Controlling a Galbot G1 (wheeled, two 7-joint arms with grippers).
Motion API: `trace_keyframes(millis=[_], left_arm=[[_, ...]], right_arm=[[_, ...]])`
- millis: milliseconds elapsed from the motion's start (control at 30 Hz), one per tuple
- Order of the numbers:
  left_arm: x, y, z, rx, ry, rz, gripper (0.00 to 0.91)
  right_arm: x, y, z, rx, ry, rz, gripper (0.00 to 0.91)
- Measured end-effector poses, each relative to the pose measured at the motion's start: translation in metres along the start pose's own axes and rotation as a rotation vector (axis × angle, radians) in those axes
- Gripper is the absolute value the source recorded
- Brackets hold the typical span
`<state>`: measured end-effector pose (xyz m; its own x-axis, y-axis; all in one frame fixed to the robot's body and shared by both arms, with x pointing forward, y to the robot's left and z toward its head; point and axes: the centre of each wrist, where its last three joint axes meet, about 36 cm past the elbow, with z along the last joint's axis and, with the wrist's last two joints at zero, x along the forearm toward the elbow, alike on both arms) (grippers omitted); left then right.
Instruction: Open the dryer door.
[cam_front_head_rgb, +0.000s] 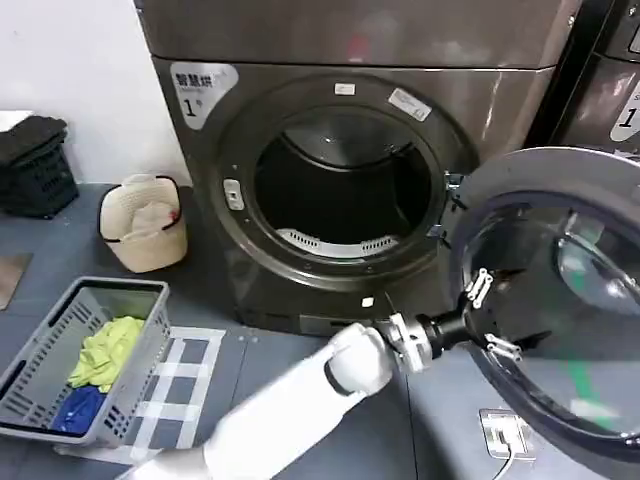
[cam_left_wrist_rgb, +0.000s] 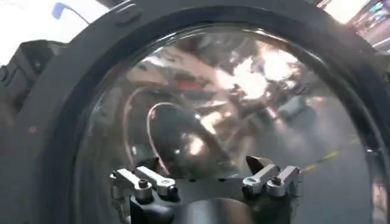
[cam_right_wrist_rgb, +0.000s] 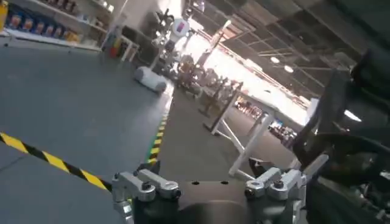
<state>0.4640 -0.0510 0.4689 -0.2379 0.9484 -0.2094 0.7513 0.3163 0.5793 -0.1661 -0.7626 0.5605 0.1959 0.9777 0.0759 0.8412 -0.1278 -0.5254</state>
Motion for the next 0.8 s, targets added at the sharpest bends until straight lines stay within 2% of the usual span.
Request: trace_keyframes(millis=[433, 800], left_arm=[[-0.024, -0.016, 0.000, 0.001, 0.024, -0.038, 0.907], [-0.028, -0.022, -0.008, 0.012, -0.006, -0.018, 0.907]], right_arm=[[0.005, 0.004, -0.007, -0.008, -0.023, -0.014, 0.907], [0.006, 0.007, -0.008, -0.009, -0.036, -0.034, 0.907]])
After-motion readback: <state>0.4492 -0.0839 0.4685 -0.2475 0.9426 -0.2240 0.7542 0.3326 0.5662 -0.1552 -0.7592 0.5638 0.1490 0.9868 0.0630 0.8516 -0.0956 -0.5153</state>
